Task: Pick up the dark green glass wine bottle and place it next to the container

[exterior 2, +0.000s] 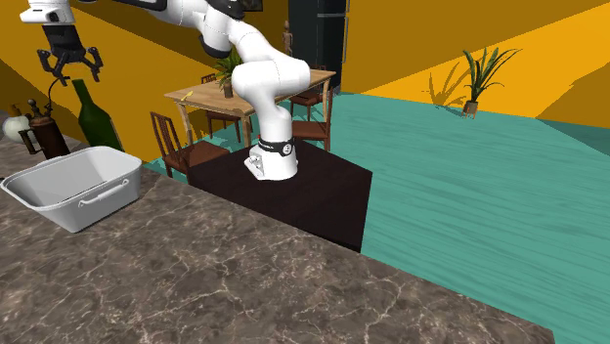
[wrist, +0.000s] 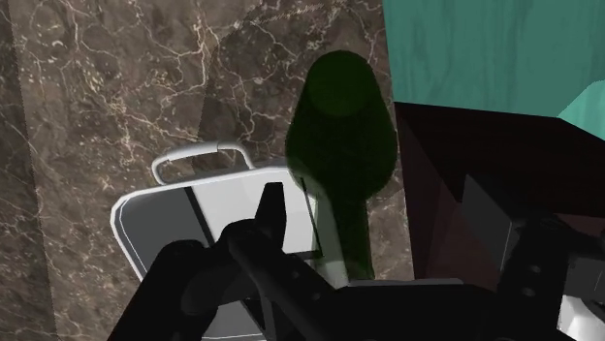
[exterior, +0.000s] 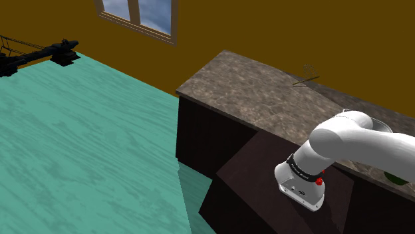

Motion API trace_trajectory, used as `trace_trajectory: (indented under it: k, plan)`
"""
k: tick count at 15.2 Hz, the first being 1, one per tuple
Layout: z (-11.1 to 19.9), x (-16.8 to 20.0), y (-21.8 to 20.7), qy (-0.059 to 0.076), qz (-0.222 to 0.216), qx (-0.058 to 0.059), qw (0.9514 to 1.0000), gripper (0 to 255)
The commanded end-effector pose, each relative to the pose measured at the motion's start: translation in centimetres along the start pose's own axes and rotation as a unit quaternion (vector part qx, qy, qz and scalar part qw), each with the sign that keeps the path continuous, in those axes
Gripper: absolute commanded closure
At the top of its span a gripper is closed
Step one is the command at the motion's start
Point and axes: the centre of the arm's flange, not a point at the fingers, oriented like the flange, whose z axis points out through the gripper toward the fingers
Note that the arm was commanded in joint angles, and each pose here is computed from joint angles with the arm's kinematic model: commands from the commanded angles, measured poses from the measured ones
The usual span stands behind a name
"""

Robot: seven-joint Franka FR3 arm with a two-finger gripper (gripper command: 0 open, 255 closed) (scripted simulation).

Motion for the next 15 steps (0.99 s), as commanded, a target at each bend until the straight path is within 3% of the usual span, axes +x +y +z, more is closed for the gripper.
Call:
trace_trajectory:
  k: [1, 3, 7, 15]
  plan:
    - [0.0, 0.0, 0.0, 0.000, 0.000, 0.000, 1.0000, 0]
    - [0.0, 0.0, 0.0, 0.000, 0.000, 0.000, 1.0000, 0]
    - [-5.0, 0.0, 0.0, 0.000, 0.000, 0.000, 1.0000, 0]
    - [-5.0, 0.0, 0.0, 0.000, 0.000, 0.000, 1.0000, 0]
